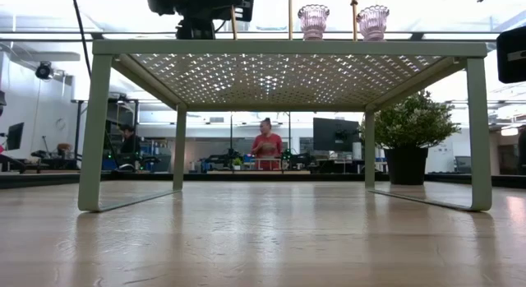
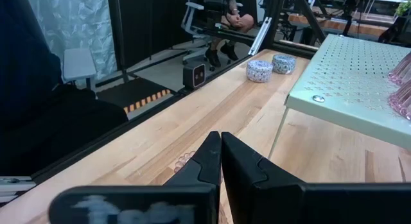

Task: Pick & Place candle stick holders
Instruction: Put the gold candle holder on the shelf

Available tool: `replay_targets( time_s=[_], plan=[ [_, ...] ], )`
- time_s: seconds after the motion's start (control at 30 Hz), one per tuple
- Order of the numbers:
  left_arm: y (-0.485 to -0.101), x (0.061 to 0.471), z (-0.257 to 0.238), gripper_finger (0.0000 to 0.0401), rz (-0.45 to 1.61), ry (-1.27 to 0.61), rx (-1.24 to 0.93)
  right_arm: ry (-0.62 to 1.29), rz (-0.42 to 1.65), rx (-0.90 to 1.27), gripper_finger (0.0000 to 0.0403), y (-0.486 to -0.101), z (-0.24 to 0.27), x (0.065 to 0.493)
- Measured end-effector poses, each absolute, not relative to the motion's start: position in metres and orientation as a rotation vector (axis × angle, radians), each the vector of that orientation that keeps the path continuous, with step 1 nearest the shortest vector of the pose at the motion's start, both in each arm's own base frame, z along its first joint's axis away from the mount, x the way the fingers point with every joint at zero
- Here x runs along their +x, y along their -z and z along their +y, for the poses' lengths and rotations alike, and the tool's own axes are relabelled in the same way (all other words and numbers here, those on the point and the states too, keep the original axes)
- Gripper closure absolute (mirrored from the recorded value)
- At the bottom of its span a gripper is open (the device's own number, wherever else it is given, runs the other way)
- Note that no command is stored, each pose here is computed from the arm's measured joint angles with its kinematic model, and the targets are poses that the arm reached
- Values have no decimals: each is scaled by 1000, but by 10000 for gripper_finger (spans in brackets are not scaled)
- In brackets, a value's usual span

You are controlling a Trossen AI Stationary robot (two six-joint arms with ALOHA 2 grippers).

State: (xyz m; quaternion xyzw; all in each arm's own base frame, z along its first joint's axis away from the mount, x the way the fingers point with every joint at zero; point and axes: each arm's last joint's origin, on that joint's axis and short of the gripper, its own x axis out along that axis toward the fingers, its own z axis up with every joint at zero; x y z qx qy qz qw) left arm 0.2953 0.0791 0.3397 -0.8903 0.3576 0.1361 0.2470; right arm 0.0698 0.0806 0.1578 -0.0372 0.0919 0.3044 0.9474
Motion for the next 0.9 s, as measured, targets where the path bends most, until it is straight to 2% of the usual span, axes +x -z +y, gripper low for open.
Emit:
replay_targets(
  time_s=[0.9],
  plan=[
    [-341,295,80,362,983,-360,-2440,-620,187,-76,394,-158,81,70]
  ],
)
